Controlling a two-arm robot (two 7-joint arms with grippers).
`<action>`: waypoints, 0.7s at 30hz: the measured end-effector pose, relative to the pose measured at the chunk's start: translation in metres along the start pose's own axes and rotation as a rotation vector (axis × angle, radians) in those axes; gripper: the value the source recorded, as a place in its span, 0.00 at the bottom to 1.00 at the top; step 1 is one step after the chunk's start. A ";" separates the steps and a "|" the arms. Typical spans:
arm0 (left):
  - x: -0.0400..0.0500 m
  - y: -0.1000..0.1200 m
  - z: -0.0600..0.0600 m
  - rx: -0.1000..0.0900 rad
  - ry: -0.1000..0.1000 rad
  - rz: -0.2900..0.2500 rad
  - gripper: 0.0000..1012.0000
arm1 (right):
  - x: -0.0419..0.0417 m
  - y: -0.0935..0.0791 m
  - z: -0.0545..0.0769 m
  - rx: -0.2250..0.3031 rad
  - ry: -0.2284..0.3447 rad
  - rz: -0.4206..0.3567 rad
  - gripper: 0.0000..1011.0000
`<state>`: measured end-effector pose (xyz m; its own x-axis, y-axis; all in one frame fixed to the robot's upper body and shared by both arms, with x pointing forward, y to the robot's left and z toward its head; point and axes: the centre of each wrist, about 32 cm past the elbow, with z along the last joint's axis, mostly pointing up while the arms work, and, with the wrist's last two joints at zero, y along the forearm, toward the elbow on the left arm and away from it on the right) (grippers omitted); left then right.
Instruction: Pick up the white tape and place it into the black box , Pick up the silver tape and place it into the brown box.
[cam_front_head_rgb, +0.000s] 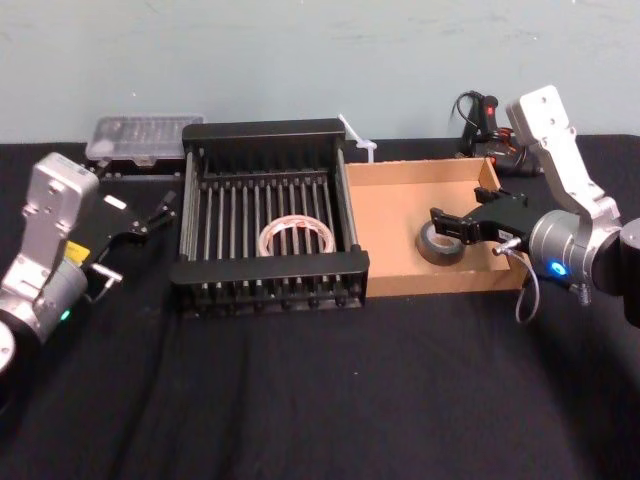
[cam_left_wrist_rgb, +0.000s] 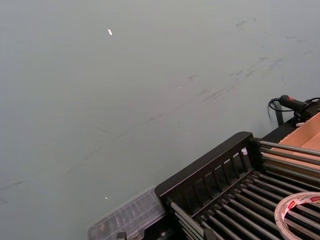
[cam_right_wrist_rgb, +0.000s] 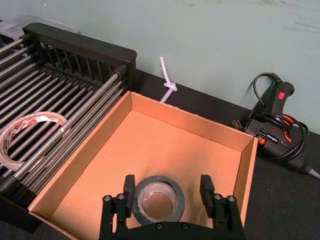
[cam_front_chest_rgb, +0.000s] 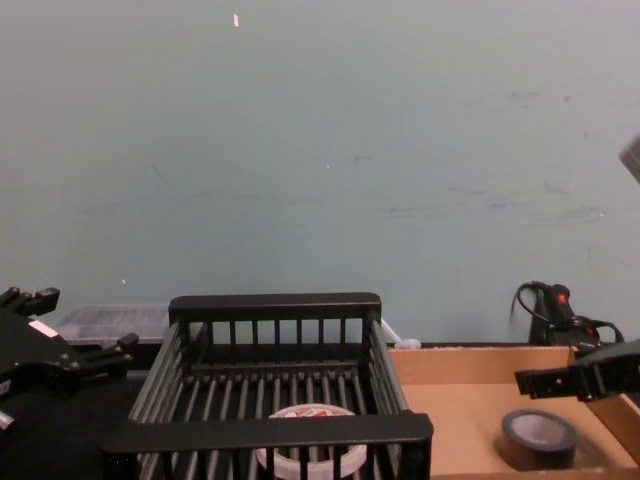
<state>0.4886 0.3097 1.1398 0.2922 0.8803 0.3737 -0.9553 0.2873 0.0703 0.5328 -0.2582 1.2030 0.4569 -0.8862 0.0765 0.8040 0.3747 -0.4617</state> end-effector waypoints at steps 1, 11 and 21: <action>0.0000 0.000 0.000 0.000 0.000 0.000 0.99 | 0.0000 0.000 0.000 0.000 0.000 0.000 0.81; 0.0000 0.000 0.000 0.000 0.000 0.000 0.99 | -0.0009 -0.007 0.001 0.038 -0.001 -0.016 0.99; 0.0000 0.000 0.000 0.000 0.000 0.000 0.99 | -0.0059 -0.032 -0.011 0.203 -0.038 -0.081 0.99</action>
<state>0.4886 0.3096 1.1398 0.2923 0.8803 0.3737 -0.9552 0.2874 0.0703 0.5003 -0.2679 1.2080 0.3983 -0.9064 0.1408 0.8972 0.3531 -0.2652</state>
